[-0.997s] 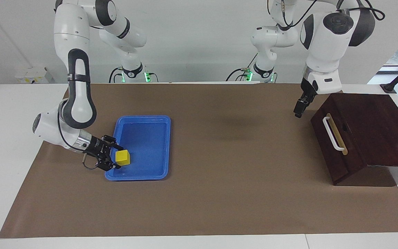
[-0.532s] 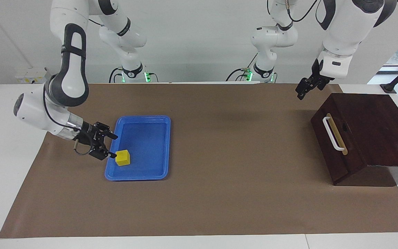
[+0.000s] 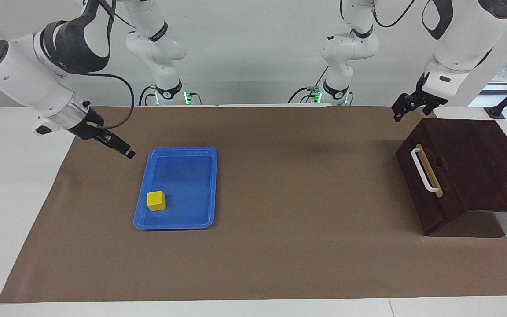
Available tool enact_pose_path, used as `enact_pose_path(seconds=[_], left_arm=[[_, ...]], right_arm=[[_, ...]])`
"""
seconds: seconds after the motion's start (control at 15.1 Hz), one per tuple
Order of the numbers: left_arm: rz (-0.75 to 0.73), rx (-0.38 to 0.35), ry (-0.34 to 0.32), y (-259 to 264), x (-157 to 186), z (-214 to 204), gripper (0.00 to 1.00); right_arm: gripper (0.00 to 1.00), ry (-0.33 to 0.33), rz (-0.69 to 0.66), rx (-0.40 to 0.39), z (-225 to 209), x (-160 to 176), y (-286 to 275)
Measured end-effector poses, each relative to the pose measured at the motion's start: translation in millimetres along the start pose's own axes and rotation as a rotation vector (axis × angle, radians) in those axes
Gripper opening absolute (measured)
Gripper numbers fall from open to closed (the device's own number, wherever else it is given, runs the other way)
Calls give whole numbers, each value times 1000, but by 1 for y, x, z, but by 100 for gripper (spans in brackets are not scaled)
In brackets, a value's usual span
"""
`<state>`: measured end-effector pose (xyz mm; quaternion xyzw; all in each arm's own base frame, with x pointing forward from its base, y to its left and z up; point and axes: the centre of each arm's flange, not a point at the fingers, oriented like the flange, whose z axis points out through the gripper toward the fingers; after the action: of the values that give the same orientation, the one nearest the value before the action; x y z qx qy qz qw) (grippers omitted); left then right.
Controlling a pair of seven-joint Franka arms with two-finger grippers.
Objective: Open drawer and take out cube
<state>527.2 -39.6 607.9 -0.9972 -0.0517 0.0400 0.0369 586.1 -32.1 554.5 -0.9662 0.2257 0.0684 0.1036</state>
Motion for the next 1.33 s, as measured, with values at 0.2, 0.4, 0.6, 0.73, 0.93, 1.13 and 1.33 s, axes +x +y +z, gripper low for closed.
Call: enact_pose_path(seconds=[0.2, 0.4, 0.6, 0.73, 0.93, 1.13, 1.33], left_arm=[[43, -2, 26, 23, -4, -5, 100], [71, -4, 45, 38, -6, -8, 100], [81, -9, 37, 37, -7, -9, 100], [122, -9, 6, 35, -10, -6, 100], [193, -34, -14, 33, -12, -6, 100], [203, -68, -17, 33, -12, -7, 100], [204, -70, -18, 33, -12, -7, 100]], right_arm=[[100, 47, -180, -80, -41, -38, -3], [100, 69, -344, -154, -70, -68, 0], [100, 27, -447, -236, -69, -83, -3], [100, -13, -451, -248, -57, -85, -1], [100, -45, -438, -253, -38, -78, 6], [100, -12, -432, -246, -32, -69, 10], [100, 38, -423, -235, -43, -63, 13]])
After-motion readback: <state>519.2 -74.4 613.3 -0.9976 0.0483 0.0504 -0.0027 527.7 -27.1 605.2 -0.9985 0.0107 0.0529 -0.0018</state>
